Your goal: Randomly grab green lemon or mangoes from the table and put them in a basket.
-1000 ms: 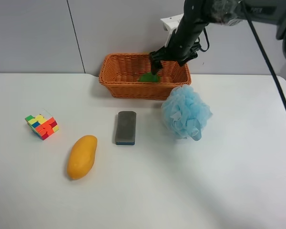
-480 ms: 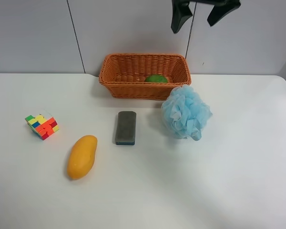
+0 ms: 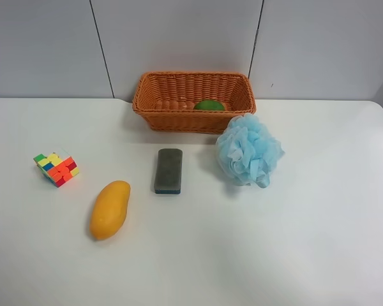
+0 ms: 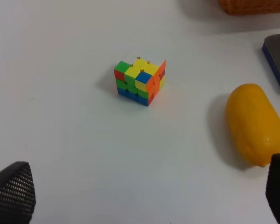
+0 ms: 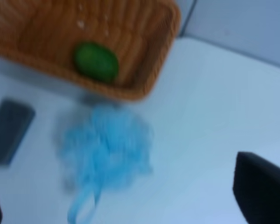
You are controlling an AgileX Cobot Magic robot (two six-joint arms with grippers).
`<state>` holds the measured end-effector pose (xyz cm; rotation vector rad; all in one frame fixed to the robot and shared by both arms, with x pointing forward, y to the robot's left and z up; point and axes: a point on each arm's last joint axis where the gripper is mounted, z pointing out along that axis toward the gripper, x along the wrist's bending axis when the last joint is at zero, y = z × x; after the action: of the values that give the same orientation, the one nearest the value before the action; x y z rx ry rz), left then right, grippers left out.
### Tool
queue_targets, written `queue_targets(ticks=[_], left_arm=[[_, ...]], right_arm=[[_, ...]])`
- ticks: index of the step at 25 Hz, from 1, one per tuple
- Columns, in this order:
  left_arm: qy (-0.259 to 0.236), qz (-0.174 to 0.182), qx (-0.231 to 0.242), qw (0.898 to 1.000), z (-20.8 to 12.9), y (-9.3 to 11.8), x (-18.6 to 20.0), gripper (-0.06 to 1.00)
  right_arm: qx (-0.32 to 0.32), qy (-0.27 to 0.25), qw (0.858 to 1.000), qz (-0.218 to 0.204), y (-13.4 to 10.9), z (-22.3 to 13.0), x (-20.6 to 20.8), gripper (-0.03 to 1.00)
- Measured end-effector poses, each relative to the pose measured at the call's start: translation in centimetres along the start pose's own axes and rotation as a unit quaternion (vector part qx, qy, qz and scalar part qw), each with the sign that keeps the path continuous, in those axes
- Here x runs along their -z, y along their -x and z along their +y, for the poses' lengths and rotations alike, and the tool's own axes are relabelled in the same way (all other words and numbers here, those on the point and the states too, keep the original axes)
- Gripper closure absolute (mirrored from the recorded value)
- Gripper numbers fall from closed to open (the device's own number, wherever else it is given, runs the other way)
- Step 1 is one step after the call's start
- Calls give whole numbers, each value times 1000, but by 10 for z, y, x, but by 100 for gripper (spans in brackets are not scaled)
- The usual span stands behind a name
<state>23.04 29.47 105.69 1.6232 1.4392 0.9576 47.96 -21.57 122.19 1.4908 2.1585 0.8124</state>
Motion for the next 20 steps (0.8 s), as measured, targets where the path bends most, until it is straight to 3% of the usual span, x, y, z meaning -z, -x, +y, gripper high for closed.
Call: queue_targets(ticks=[5,11,15,20], left_arm=[[0,0,0,1000,0,0,0,-5],[0,0,0,1000,0,0,0,-5],[0,0,0,1000,0,0,0,-5],[0,0,0,1000,0,0,0,-5]], right_arm=[[1,-13,1000,-3,-3,-96,37,-2],[-11,47,999,-3,-8,-209,69,-2],[-16,102,995,-5,-10,-262,72,-2],[-14,172,985,-5,-10,-297,62,-2]])
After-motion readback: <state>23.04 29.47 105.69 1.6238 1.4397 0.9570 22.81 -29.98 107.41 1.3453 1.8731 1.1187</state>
